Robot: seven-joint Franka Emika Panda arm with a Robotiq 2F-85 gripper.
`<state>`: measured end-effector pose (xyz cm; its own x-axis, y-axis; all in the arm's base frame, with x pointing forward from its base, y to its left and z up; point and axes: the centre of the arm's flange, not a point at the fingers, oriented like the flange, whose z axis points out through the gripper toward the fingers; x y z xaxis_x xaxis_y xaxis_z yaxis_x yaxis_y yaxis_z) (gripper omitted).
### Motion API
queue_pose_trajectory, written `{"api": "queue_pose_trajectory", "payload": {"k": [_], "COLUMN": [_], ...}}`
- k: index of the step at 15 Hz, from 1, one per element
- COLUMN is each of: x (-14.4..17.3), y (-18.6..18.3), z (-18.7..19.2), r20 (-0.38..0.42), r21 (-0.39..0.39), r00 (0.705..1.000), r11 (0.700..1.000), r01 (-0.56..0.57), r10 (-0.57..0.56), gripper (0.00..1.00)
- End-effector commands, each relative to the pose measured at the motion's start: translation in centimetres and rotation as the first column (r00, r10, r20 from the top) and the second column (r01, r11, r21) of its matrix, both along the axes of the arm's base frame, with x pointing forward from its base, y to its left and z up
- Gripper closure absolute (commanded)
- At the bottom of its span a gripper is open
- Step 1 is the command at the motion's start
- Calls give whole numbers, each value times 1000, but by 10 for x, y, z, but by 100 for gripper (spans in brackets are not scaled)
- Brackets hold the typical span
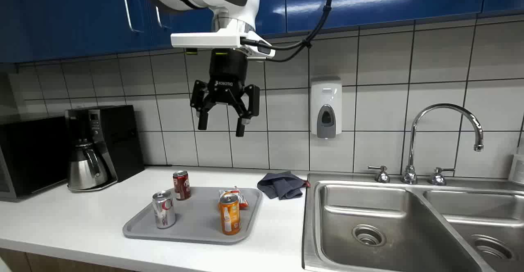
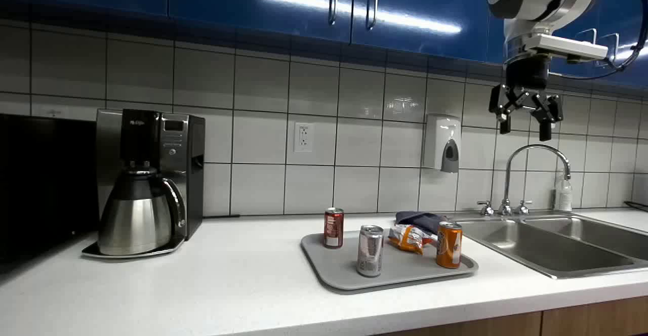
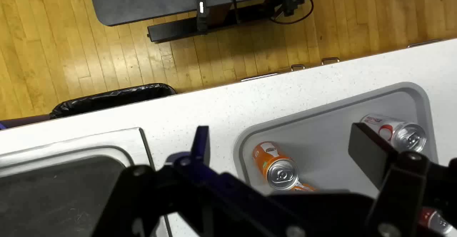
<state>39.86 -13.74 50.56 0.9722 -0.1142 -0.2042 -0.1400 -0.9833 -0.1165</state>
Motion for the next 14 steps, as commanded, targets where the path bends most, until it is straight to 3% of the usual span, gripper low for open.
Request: {"api": "queue_pose_trajectory", "payload": {"k": [1, 7, 14], "x": [0, 1, 11], "y": [0, 7, 39], "z": [0, -7, -69], "r20": [0, 3, -48], "r21": [0, 30, 5], "r00": [1000, 999, 991], "r11": [1000, 999, 992], "r01": [0, -44, -127], "r10": [0, 44, 127], "gripper": [0, 0, 0]}}
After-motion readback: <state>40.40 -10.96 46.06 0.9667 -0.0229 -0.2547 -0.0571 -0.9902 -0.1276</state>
